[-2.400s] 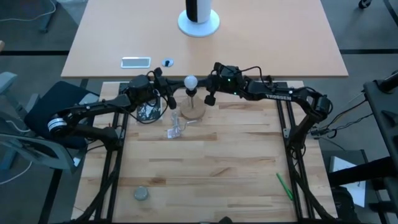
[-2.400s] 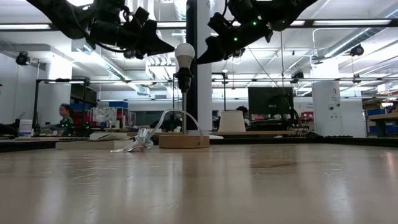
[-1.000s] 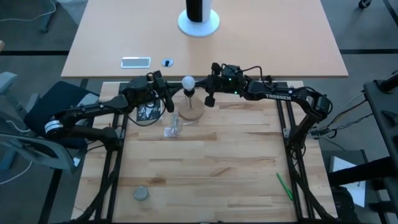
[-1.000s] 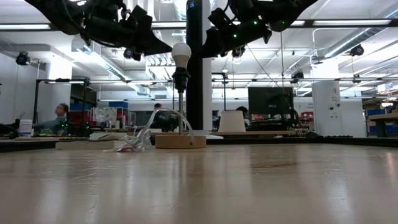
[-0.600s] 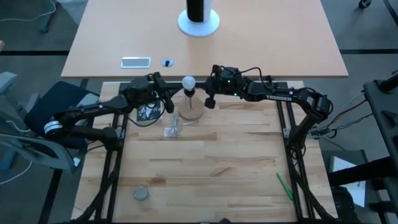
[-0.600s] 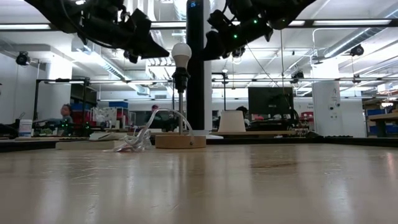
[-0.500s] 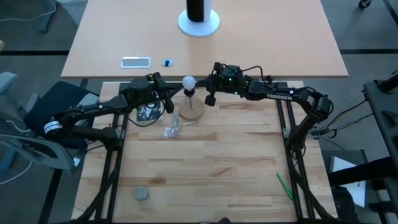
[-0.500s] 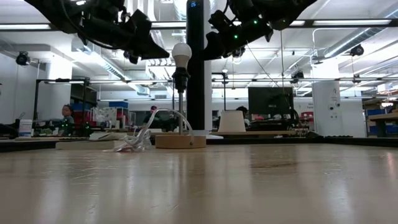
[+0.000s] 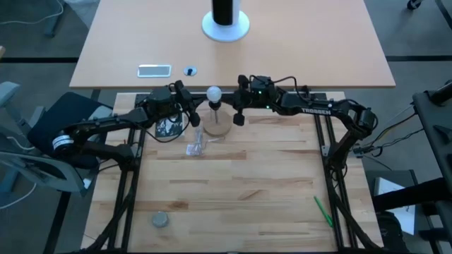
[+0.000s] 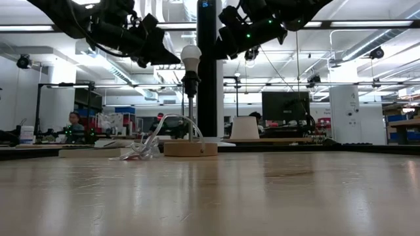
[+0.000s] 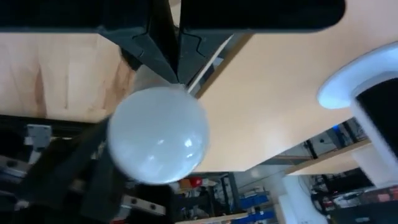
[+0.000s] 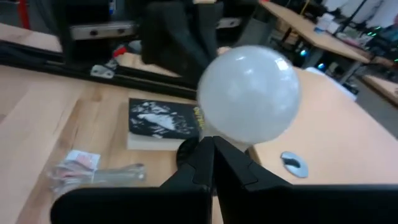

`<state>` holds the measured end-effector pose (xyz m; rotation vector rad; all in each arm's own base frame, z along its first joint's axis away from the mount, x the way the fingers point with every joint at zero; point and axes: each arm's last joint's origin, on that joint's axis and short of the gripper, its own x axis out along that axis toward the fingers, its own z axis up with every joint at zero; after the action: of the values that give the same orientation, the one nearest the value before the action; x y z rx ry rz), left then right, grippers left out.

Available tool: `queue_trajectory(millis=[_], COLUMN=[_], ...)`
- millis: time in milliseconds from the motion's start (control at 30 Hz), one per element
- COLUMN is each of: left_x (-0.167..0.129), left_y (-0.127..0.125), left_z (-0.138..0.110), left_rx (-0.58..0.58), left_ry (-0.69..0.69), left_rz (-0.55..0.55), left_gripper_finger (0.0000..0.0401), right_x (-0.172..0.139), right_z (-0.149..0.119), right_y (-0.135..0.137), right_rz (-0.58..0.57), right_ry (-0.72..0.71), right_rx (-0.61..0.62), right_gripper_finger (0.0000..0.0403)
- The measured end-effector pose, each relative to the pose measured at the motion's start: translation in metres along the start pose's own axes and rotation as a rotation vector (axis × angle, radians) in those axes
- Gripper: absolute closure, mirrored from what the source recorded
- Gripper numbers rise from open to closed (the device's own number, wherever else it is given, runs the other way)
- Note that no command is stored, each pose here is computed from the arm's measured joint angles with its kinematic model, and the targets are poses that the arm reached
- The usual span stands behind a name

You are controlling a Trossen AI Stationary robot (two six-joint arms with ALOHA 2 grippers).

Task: Screw lightbulb
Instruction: Insert the lightbulb into the lamp

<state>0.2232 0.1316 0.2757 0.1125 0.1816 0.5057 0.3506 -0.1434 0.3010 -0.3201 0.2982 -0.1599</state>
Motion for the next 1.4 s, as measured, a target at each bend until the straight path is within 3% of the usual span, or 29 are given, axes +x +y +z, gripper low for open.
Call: queue_trajectory(millis=[233, 400, 733, 1000, 1167, 1400], left_x=[-0.008, -0.008, -0.001, 0.002, -0.003, -0.007], left_y=[-0.001, -0.003, 0.000, 0.002, 0.002, -0.002], left_z=[-0.004, 0.004, 0.003, -0.001, 0.001, 0.006], left_rx=[0.001, 0.016, 0.027, 0.026, 0.014, -0.027], left_ry=[0.083, -0.011, -0.033, 0.005, 0.008, -0.033], left_rz=[-0.022, -0.095, -0.036, 0.034, 0.031, -0.102], left_gripper_finger=[0.0401, 0.0401, 0.0401, 0.0401, 0.0401, 0.0401], right_x=[-0.002, -0.001, 0.000, 0.002, 0.001, -0.001], right_z=[-0.006, -0.003, 0.001, -0.002, -0.006, -0.007], right_y=[-0.006, -0.011, -0.001, 0.004, 0.001, -0.010], right_rz=[-0.136, -0.166, -0.012, 0.015, -0.089, -0.169], right_ry=[0.102, 0.050, -0.014, 0.022, 0.102, 0.096], right_rx=[-0.003, -0.017, -0.032, -0.023, -0.036, -0.039], right_gripper_finger=[0.0403, 0.0403, 0.0403, 0.0403, 0.0403, 0.0403])
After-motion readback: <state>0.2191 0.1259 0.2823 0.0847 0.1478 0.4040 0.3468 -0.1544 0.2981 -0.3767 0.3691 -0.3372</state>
